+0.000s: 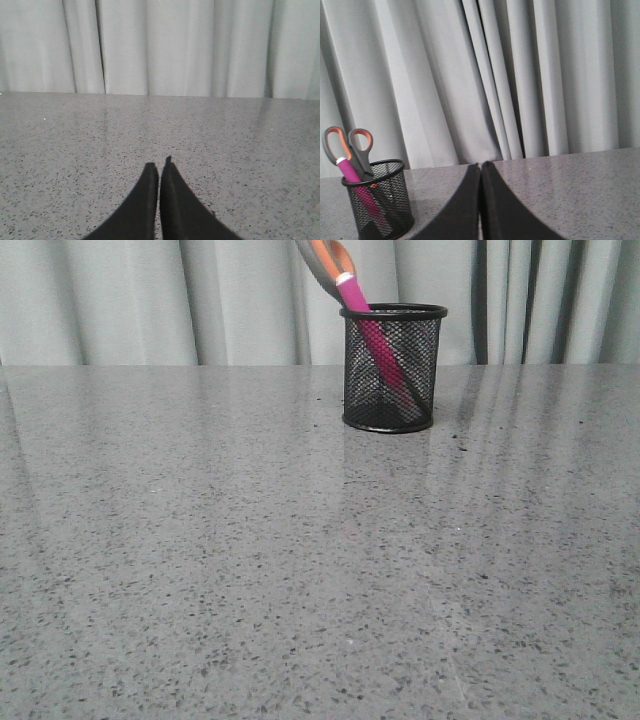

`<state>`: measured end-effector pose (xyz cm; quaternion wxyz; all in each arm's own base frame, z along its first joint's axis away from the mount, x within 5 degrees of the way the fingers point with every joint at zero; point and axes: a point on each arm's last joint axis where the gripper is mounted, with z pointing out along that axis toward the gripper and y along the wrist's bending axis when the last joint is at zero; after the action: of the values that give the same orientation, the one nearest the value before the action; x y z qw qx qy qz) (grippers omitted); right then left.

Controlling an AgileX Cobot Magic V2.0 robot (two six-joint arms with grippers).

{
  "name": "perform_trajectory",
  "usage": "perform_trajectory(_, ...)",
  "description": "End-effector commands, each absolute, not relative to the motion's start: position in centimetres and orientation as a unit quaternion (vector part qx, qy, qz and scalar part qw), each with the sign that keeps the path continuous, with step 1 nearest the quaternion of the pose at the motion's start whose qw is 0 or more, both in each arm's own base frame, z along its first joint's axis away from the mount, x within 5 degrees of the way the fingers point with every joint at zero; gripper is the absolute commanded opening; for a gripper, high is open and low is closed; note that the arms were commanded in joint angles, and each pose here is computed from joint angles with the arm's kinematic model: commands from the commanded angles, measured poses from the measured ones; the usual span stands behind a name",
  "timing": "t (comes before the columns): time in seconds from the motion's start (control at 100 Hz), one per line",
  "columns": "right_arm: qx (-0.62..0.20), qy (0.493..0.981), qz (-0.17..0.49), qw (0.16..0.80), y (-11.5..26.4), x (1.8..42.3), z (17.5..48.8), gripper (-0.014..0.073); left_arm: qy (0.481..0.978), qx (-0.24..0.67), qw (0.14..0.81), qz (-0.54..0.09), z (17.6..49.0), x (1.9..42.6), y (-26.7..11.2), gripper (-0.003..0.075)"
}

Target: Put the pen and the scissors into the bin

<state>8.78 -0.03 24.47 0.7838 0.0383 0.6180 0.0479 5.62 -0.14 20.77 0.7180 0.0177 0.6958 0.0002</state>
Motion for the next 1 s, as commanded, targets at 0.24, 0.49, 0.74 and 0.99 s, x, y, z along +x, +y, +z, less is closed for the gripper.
perform_trajectory(0.24,-0.030,0.643,-0.019,0.765,0.0,7.3,24.3,-0.0076,0.672,0.011,0.741,-0.010,20.1,5.5,-0.2,-0.0019)
perform_trajectory(0.49,-0.015,0.695,-0.062,0.716,-0.4,6.2,22.6,-0.0076,0.672,0.011,0.741,-0.010,20.1,5.5,-0.2,-0.0019)
perform_trajectory(0.74,-0.012,0.699,-0.058,0.713,-0.3,5.5,20.0,-0.0076,0.672,0.011,0.741,-0.010,20.1,5.5,-0.2,-0.0019)
perform_trajectory(0.99,-0.015,0.693,-0.063,0.718,-0.4,5.5,20.1,-0.0076,0.672,0.011,0.741,-0.010,20.1,5.5,-0.2,-0.0019)
